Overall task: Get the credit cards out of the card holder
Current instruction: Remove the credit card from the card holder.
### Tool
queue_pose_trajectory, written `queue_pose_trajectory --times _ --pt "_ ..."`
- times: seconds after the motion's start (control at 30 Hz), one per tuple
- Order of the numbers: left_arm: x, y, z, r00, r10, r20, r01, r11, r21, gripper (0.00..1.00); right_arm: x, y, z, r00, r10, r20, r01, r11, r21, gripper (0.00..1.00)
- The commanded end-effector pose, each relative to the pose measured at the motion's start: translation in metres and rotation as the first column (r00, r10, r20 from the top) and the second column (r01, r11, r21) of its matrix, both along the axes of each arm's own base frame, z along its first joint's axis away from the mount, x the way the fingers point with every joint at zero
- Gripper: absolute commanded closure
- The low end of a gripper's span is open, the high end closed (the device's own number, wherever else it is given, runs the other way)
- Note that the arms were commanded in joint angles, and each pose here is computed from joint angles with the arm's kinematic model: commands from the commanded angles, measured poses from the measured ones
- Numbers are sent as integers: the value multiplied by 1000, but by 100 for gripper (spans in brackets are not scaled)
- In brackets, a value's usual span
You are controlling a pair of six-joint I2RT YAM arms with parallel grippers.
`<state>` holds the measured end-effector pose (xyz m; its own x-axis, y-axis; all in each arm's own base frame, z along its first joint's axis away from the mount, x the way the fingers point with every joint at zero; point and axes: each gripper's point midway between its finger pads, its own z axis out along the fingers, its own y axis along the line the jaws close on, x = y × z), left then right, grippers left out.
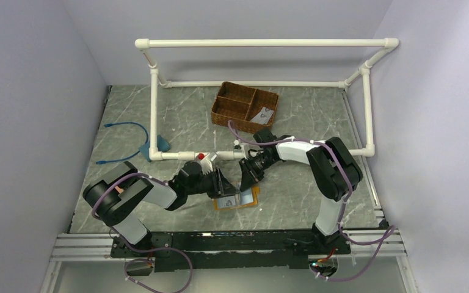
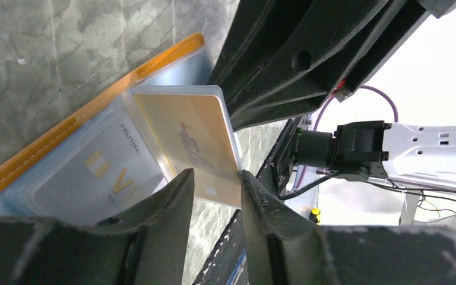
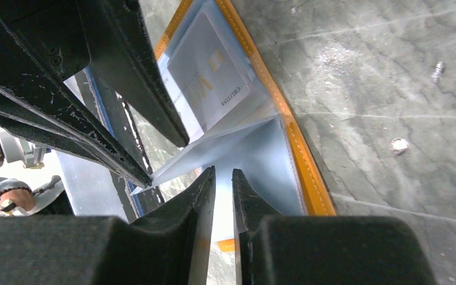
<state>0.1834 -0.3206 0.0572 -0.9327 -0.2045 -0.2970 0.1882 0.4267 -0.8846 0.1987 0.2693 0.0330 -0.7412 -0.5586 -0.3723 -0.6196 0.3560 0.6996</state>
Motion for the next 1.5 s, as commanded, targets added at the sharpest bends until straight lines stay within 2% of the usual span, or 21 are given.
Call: queue_pose_trajectory --times 0.0,0.07,0.2,0.27,0.37,0.53,0.7,0.93,1.2,1.3,1.47 --pt "6 -1 2 999 8 33 -9 1000 19 64 16 0 12 999 -19 48 18 1000 19 77" --pt "6 -2 3 1000 5 31 -6 1000 17 69 16 -1 13 999 -21 49 20 1000 23 74" --pt "5 -2 6 999 6 38 -7 1000 4 71 15 -1 11 999 -14 40 13 1000 22 73" --pt "4 0 8 999 7 44 -7 1000 3 66 13 0 9 1000 -11 30 10 1000 22 74" --pt "4 3 11 998 13 56 -14 1000 15 50 11 1 7 1000 -2 16 2 1000 19 85" --pt "4 3 14 998 9 62 -11 1000 24 45 6 3 5 1000 13 10 -13 1000 15 92" --pt "6 2 13 998 12 59 -13 1000 19 45 -2 8 7 999 49 -6 -48 998 30 94" --pt "4 3 22 996 18 84 -17 1000 -15 43 -16 21 27 994 104 -27 -99 985 141 93" --pt "2 7 23 996 34 87 -31 999 -35 42 -20 23 26 992 120 -34 -114 983 143 89" --pt "2 8 18 996 43 72 -42 999 -23 43 -17 23 23 994 110 -20 -107 987 120 89" --pt "4 13 8 996 76 39 -76 997 4 55 -7 17 21 997 78 11 -79 993 88 89"
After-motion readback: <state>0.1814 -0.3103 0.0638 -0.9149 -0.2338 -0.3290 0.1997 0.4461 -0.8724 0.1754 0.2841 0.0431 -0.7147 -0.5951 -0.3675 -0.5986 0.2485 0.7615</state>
